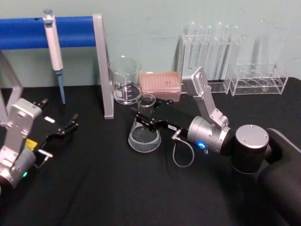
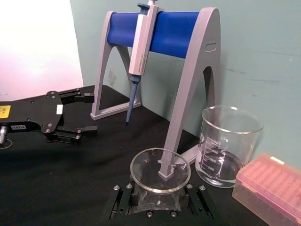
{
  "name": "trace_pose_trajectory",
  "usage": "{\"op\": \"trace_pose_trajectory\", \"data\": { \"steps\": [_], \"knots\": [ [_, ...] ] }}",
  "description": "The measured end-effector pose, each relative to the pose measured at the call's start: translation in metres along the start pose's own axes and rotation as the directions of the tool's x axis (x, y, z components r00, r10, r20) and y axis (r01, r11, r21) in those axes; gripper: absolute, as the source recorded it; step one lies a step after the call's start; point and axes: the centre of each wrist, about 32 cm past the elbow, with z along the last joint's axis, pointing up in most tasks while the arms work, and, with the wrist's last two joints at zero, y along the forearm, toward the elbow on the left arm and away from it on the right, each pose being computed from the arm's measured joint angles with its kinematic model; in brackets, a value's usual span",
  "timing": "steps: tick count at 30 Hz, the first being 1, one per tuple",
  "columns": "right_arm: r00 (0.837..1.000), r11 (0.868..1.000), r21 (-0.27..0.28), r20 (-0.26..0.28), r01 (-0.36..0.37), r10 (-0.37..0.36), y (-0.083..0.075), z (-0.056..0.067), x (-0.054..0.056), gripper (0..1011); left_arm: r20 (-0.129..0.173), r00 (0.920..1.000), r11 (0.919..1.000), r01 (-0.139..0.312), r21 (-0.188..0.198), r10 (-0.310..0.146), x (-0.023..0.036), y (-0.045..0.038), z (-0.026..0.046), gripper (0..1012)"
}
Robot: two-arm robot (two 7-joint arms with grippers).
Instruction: Grasp the erlenmeyer flask with one hand, shake it three times, then place it back.
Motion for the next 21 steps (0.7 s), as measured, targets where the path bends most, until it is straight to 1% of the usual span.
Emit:
{"op": "trace_pose_trajectory", "data": {
  "steps": [21],
  "knots": [
    [1.0, 1.0, -0.024, 0.0, 0.004, -0.004, 0.0, -0.0022, -0.0003, 449, 0.0, 1.0, 1.0, 0.0, 0.0, 0.0, 0.0, 0.0, 0.0, 1001]
  ]
}}
